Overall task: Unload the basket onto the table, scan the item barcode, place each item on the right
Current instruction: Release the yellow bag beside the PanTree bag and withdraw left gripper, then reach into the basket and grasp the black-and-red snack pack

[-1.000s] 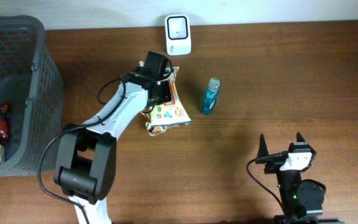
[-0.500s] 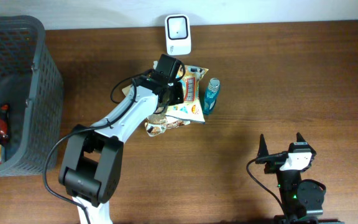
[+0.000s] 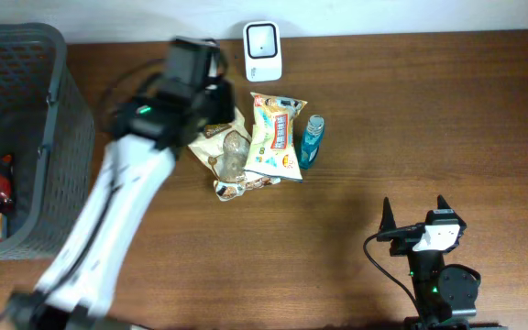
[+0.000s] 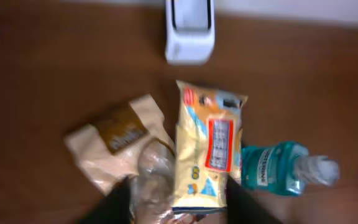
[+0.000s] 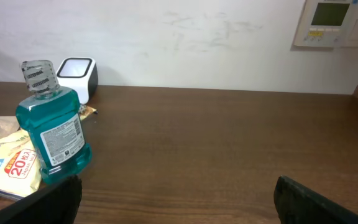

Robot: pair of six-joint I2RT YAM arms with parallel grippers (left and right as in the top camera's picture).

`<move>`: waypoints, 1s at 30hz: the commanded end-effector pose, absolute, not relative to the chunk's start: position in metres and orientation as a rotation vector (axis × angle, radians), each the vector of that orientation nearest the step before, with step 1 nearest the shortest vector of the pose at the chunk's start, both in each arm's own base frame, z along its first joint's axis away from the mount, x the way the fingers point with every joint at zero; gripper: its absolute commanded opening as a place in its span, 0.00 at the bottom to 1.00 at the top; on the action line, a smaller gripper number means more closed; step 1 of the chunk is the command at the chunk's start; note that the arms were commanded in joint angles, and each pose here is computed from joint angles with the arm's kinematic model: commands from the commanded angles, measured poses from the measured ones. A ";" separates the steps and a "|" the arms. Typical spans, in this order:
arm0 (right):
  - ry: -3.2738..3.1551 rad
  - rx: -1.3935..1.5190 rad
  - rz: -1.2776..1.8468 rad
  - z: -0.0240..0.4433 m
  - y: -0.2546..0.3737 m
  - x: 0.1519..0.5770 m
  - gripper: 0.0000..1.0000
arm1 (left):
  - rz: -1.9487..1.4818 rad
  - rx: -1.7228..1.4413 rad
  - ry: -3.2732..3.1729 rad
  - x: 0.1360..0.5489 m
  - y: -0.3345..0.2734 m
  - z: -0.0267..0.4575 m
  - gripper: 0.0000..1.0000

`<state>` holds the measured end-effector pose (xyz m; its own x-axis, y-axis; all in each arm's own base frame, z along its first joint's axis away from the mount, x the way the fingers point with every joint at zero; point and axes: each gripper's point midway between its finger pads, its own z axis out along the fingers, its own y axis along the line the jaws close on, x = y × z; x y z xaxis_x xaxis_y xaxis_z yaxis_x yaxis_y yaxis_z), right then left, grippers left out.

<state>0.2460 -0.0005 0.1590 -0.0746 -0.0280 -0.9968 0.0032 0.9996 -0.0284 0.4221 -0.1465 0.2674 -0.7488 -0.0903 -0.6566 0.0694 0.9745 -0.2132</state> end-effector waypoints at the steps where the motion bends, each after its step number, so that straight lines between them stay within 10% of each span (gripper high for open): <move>1: 1.650 -0.014 -0.033 0.155 -0.002 0.246 0.98 | -0.198 0.083 2.254 0.402 -0.110 0.329 0.82; 2: 1.650 -0.014 -0.033 0.155 -0.002 0.246 0.99 | -0.158 0.080 2.222 0.397 -0.096 0.341 1.00; 17: 1.650 -0.014 -0.033 0.155 -0.002 0.246 0.98 | 0.478 -0.664 1.895 0.355 0.172 0.406 0.99; 30: 1.650 -0.014 -0.033 0.155 -0.002 0.246 0.99 | 0.804 -0.624 2.180 0.366 0.286 0.315 0.99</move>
<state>0.2460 -0.0005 0.1590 -0.0746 -0.0277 -0.9968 0.0033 0.9996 -0.0280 0.3586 0.2671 0.3492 -0.4232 -0.2793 -0.8619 -0.7408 0.6544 0.1516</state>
